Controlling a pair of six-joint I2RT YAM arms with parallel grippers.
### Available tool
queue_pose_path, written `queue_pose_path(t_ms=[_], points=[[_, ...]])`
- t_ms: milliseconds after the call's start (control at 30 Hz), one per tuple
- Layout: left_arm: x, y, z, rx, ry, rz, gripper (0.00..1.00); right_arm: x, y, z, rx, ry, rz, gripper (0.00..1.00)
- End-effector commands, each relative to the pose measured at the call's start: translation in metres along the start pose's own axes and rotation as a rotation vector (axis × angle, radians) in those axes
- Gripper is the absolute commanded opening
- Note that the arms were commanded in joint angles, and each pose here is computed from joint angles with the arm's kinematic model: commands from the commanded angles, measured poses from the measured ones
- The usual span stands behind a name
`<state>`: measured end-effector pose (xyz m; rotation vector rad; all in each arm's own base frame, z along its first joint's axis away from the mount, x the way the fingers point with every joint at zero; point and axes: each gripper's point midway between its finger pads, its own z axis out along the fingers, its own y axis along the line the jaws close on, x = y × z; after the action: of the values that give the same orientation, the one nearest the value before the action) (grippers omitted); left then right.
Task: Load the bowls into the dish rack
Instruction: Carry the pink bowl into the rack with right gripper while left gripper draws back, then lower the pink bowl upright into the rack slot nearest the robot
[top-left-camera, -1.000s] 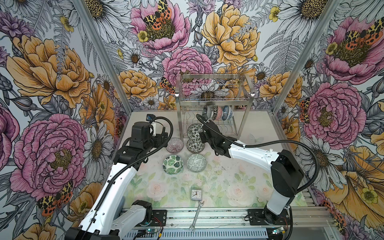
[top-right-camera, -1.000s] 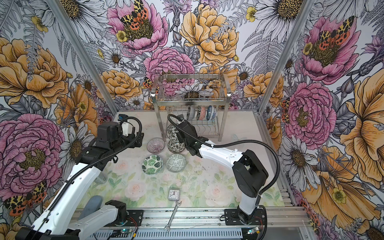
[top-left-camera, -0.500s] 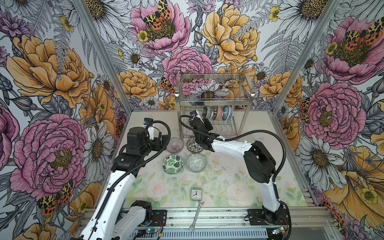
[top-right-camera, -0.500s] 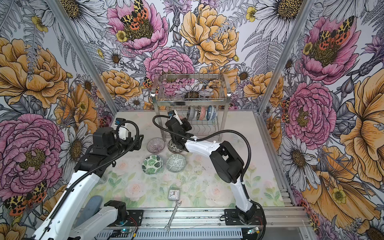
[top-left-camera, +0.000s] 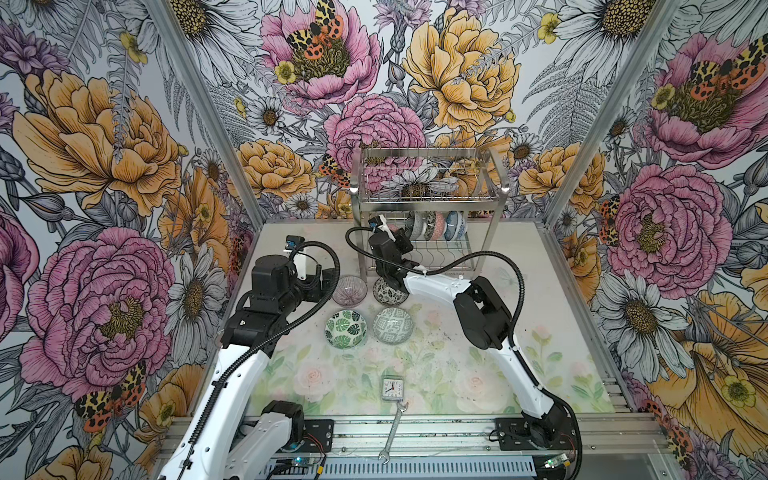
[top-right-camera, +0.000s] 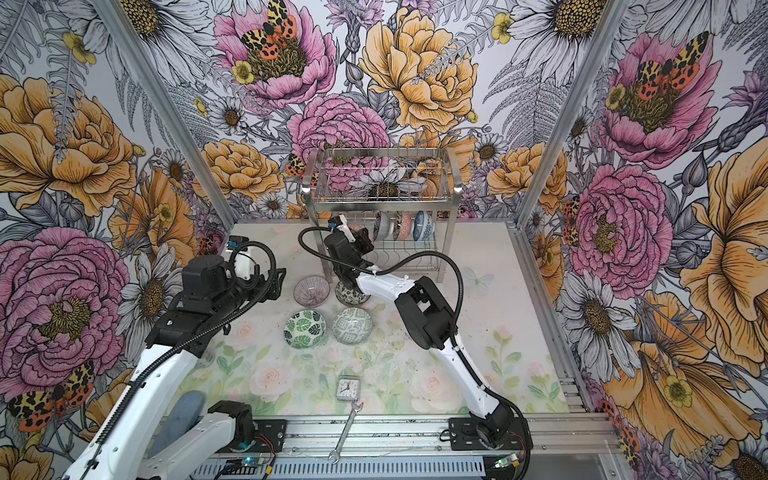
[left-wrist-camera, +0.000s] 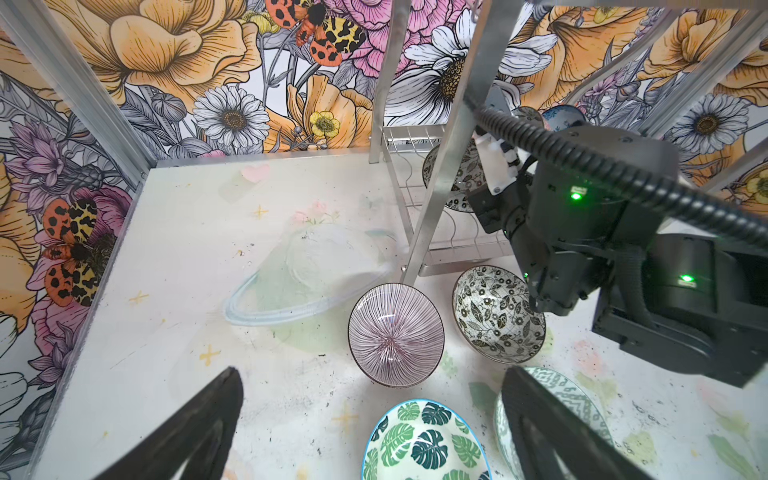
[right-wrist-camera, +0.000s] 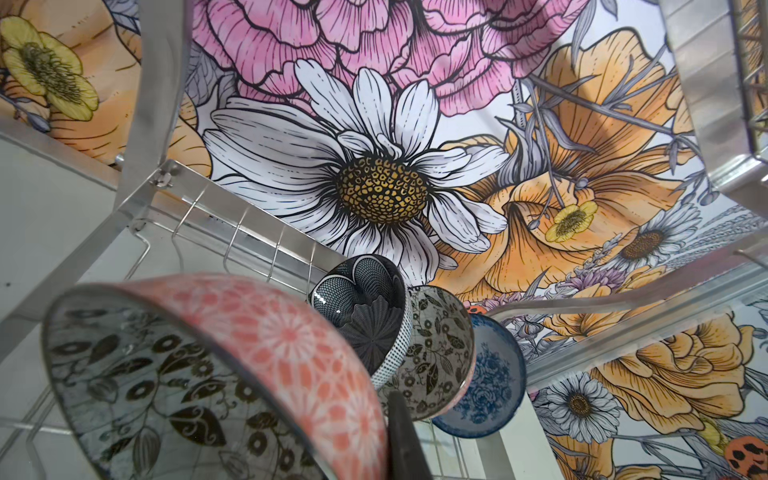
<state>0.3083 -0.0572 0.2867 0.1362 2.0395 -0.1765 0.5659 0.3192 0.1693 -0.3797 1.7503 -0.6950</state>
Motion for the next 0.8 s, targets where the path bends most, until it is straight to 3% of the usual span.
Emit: queue_pose_path(t_ms=[0, 767], points=[[-0.004, 0.002, -0.002, -0.004, -0.026, -0.008, 0.99, -0.023, -0.019, 0.010, 0.074, -0.045, 0.092, 0.00], [-0.004, 0.002, -0.006, -0.005, -0.038, -0.008, 0.99, -0.020, 0.011, 0.074, 0.099, -0.124, 0.159, 0.00]])
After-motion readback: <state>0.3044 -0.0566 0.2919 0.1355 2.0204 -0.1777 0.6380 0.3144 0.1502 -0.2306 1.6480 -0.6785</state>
